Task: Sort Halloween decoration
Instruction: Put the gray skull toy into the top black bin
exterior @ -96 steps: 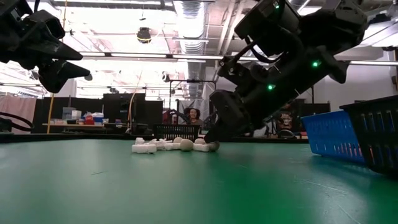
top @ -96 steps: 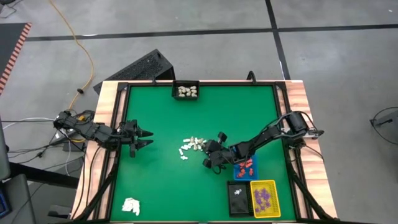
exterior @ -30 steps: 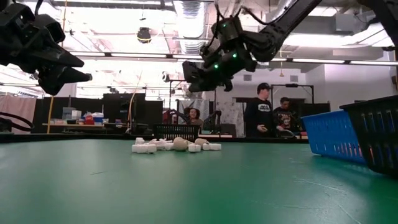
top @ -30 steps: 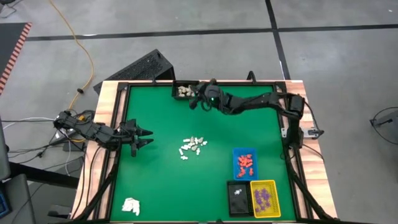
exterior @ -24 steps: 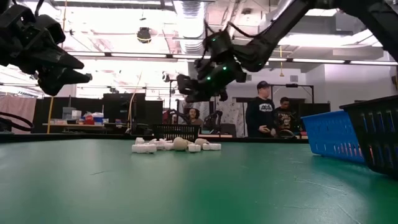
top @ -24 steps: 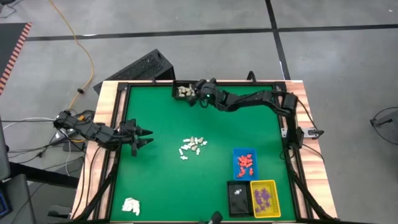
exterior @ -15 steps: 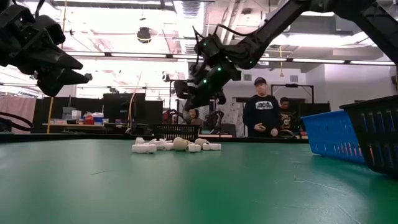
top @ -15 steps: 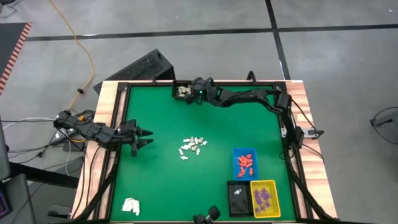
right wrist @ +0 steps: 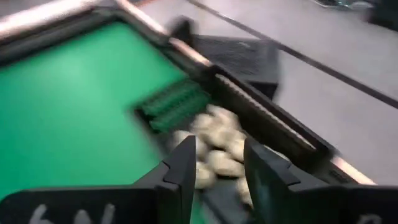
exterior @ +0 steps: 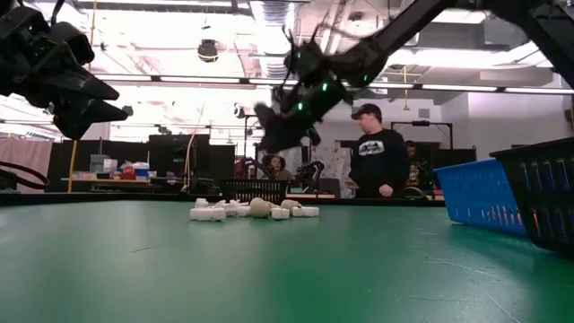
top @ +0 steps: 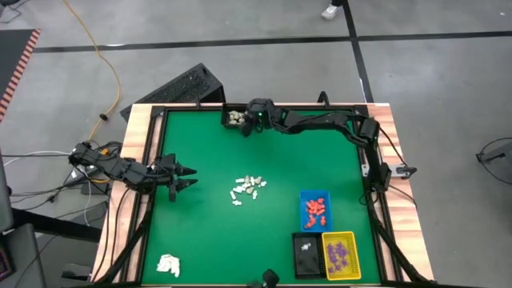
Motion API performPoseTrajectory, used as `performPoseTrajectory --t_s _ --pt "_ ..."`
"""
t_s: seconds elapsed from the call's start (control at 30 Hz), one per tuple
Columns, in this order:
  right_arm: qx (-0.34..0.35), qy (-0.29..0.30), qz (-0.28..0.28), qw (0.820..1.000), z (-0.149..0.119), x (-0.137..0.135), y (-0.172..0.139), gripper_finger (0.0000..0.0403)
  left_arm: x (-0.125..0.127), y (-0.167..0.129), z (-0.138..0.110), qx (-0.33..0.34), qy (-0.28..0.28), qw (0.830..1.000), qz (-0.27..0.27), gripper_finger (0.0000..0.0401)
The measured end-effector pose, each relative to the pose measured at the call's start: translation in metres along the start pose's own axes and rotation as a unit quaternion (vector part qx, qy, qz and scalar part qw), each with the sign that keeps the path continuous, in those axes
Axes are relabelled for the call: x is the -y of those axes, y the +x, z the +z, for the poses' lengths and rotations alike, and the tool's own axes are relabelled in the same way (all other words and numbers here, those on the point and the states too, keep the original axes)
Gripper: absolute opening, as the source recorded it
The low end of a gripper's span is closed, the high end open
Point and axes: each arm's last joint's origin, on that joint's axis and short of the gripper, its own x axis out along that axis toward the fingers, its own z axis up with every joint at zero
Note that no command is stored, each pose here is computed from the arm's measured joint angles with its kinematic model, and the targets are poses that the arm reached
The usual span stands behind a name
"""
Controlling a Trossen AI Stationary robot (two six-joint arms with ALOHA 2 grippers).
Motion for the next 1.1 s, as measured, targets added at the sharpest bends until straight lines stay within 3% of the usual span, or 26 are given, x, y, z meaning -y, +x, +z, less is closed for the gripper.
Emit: performPoseTrajectory --t_s 0.13,0.27,0.47,0.77,1.1 --pt "-0.039 -0.043 0.091 0.994 0.006 -0.026 -0.026 0.0133 0.0 0.0 0.0 -0.001 0.0 1.0 -0.001 0.0189" --pt "-0.077 -0.099 0.133 0.983 -0.002 -0.054 -0.059 0.0132 0.0 0.0 0.0 -0.003 0.0 1.0 -0.002 0.0189" --pt "-0.078 -0.156 0.189 0.966 -0.051 -0.085 -0.101 0.0132 0.0 0.0 0.0 -0.001 0.006 1.0 -0.002 0.0189" --pt "0.007 -0.128 0.214 0.968 -0.12 -0.089 -0.103 0.0132 0.0 0.0 0.0 0.0 0.002 1.0 0.002 0.0189" --pt "-0.023 -0.169 0.252 0.952 -0.142 -0.092 -0.096 0.0132 0.0 0.0 0.0 -0.002 -0.007 1.0 0.002 0.0189"
